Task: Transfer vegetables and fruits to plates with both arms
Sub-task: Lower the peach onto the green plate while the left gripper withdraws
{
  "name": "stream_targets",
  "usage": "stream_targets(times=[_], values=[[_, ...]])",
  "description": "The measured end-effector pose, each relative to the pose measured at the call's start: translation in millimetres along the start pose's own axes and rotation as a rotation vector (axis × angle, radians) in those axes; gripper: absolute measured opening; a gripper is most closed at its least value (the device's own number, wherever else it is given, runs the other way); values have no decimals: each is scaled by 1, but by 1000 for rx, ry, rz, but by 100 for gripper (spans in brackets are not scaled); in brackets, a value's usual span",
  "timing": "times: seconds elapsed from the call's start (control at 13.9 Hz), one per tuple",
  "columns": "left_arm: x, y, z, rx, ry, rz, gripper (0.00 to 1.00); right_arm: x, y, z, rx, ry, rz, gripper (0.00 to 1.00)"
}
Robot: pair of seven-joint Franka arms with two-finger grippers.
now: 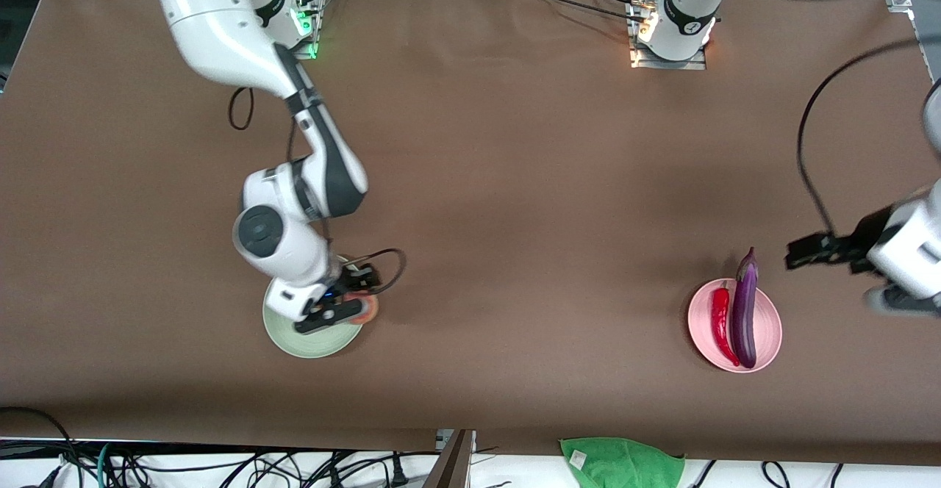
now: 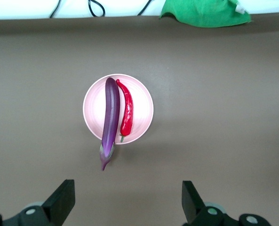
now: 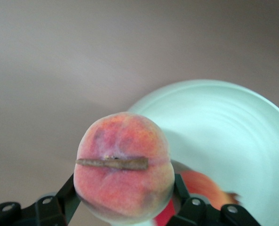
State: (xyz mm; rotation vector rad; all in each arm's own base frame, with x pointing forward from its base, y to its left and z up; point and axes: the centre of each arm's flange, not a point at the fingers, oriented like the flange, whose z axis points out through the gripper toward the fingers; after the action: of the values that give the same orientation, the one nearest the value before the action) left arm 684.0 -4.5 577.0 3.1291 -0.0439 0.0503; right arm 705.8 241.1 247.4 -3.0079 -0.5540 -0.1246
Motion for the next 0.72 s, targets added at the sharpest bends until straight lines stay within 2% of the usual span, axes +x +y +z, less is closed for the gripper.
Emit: stream_targets(times=[0.22,0.5,0.58,0.65,0.72], values=[[-38,2,-27,6,-11,-1,100,-17,19,19,1,-46,-25,81],[-88,16,-13,12,-96,-13,100,-22,54,19,2,-50,-24,81],[-95,19,-8,14,-111,-17,100,-22,56,17,7,-46,-19,86],[-100,18,-5,13,-120,-24,100,-21,53,13,16,-38,-16,96],[-103,17,-2,10,-120,-28,100,-18,48,6,26,-31,-18,100]])
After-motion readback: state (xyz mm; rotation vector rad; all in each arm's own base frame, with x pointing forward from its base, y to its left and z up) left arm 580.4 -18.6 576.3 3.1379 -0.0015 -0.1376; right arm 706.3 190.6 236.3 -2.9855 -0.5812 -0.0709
